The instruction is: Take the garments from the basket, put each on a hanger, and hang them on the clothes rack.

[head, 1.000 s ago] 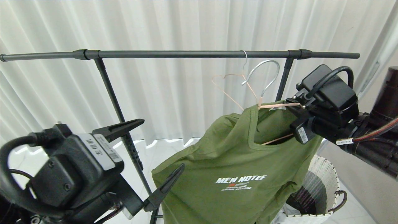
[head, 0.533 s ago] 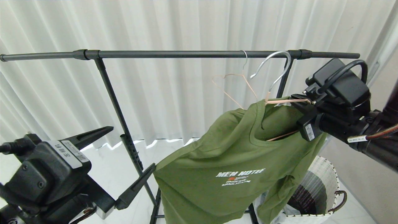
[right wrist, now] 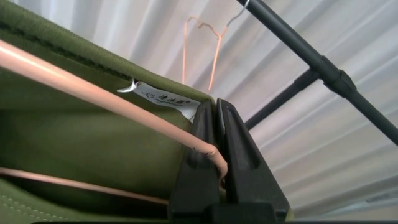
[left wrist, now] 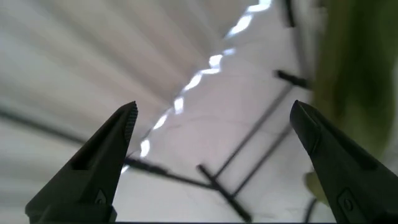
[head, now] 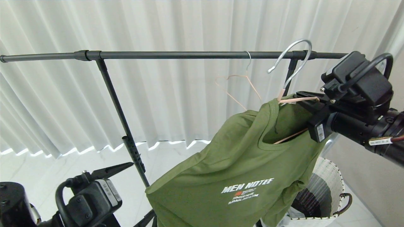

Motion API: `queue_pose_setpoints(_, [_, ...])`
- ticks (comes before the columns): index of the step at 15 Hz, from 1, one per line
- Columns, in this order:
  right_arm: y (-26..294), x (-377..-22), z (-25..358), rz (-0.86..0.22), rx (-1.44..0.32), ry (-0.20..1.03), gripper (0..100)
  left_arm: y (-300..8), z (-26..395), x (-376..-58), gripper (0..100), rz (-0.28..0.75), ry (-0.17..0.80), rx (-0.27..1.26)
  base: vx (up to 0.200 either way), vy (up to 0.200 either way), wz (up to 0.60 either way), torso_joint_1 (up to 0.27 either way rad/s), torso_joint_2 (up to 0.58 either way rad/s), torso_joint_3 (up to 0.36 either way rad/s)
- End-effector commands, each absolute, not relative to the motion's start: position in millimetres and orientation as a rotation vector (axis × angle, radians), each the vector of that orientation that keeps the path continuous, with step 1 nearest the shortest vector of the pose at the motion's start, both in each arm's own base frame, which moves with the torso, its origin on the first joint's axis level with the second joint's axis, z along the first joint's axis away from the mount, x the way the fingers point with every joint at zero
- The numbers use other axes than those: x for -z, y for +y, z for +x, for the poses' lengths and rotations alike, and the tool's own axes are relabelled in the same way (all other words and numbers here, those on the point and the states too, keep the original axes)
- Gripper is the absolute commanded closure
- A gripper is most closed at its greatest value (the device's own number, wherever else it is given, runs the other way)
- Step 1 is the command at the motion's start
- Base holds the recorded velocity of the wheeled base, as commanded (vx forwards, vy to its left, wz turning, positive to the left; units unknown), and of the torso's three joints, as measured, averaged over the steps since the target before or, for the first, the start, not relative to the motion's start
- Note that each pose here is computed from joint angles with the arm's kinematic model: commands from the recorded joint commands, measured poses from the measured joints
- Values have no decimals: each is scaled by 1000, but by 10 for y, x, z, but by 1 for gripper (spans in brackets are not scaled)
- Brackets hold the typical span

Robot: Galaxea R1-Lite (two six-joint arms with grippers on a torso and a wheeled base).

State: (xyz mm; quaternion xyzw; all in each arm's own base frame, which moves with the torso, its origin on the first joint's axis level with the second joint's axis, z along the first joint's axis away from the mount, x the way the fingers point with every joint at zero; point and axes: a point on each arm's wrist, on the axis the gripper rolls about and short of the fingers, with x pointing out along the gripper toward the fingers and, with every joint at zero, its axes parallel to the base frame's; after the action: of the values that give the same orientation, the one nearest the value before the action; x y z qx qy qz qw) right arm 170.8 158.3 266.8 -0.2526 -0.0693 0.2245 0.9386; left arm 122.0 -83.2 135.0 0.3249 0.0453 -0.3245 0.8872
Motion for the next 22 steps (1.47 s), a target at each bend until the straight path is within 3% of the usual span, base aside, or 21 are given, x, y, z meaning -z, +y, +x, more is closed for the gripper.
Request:
queue_pose_setpoints(1, [1594, -2686, 1644, -508, -480, -156, 100, -911, 1303, -1196, 0, 690, 176, 747, 0, 0, 0, 0, 0, 0])
queue_pose_setpoints(10, [1645, -2693, 1600, -500, -508, -165, 100, -1084, 1380, -1212, 0, 627, 138, 928, 0, 0, 0, 0, 0, 0])
queue_pose_setpoints(13, [1690, -2698, 1546, -495, -536, -175, 100, -1230, 1412, -1306, 0, 504, 141, 954, 0, 0, 0, 0, 0, 0])
queue_pose_setpoints(16, [1690, -2706, 1541, -495, -536, -178, 100, -1251, 1416, -1272, 0, 483, 137, 957, 0, 0, 0, 0, 0, 0])
queue_pose_setpoints(17, [1686, -2710, 1538, -494, -536, -179, 100, -1252, 1421, -1267, 100, 481, 135, 955, 0, 0, 0, 0, 0, 0])
queue_pose_setpoints(22, [1664, -2722, 1525, -491, -532, -183, 100, -1169, 1525, -1284, 100, 470, 136, 885, 0, 0, 0, 0, 0, 0])
